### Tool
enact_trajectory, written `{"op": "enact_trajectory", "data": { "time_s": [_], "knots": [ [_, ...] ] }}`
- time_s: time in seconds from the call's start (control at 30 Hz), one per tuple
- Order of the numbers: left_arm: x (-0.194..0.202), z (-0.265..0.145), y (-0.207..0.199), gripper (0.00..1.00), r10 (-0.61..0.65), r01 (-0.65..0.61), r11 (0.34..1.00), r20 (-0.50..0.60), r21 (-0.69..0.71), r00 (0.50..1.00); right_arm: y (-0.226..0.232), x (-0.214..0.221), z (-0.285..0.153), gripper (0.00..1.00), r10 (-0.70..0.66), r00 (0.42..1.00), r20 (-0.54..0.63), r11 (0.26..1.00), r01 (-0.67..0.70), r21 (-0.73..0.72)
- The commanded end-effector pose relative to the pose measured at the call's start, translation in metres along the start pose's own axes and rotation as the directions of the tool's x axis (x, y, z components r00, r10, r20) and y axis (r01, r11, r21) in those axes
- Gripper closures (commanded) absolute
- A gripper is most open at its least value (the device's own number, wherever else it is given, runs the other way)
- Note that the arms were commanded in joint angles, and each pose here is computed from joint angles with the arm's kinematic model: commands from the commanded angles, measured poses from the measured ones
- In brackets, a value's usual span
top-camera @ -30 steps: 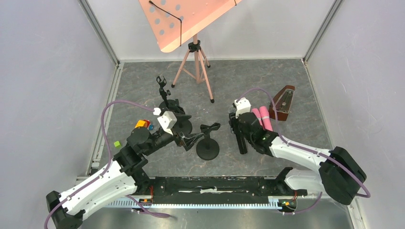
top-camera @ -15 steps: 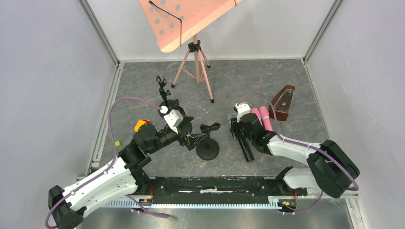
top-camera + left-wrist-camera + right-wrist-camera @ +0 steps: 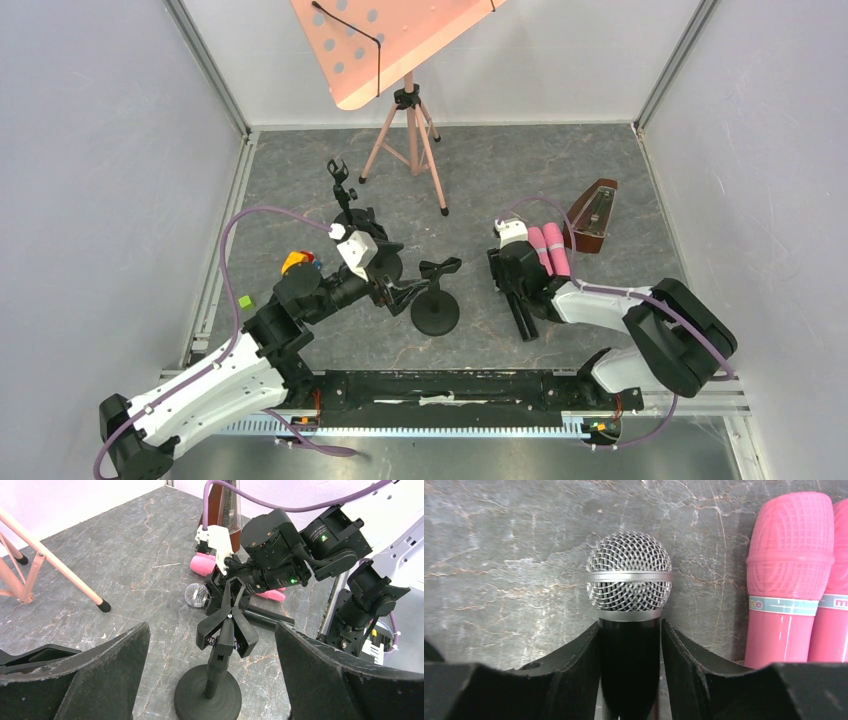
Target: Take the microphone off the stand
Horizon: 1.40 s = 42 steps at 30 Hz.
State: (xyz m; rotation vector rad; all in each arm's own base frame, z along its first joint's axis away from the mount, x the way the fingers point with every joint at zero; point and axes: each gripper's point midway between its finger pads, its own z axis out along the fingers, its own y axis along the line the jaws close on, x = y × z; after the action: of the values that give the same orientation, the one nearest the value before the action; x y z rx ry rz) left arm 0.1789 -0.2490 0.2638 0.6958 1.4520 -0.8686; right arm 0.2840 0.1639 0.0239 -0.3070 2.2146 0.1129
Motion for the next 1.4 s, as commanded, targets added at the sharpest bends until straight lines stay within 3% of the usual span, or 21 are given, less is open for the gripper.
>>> {"op": "enact_trajectory", "data": {
  "time_s": [0.0,0.47,0.73,0.83,1.1,1.37],
  "knots": [
    [-0.009,-0.001,-0.002,0.00,-0.020,0.020,1.000,0.046,0.004,0.999,-0.012,-0.002,0.004,0.48,-0.013,1.000,0.000,0.997,0.013,0.070],
    [-0.006,0.000,0.001,0.00,-0.015,0.015,1.000,0.037,-0.008,0.999,-0.008,-0.018,-0.016,0.41,-0.054,0.998,0.042,0.999,0.054,0.007],
    [-0.002,-0.001,0.002,0.00,-0.005,0.005,1.000,0.023,-0.012,1.000,-0.015,0.013,-0.003,0.51,-0.139,0.987,-0.083,0.990,0.138,-0.020],
    [-0.003,-0.002,0.003,0.00,0.000,0.000,1.000,0.021,-0.020,1.000,-0.025,0.007,-0.001,0.55,-0.106,0.993,-0.043,0.993,0.108,0.049],
    [0.006,-0.003,0.002,0.00,0.000,0.000,1.000,-0.019,-0.011,1.000,-0.059,0.008,-0.004,0.51,-0.027,0.999,0.035,0.969,0.017,0.247],
    [0.022,-0.010,-0.023,0.00,-0.030,0.042,0.992,-0.101,0.120,0.994,-0.058,-0.007,-0.018,0.41,-0.027,0.988,0.151,0.980,-0.004,0.200]
  ]
}}
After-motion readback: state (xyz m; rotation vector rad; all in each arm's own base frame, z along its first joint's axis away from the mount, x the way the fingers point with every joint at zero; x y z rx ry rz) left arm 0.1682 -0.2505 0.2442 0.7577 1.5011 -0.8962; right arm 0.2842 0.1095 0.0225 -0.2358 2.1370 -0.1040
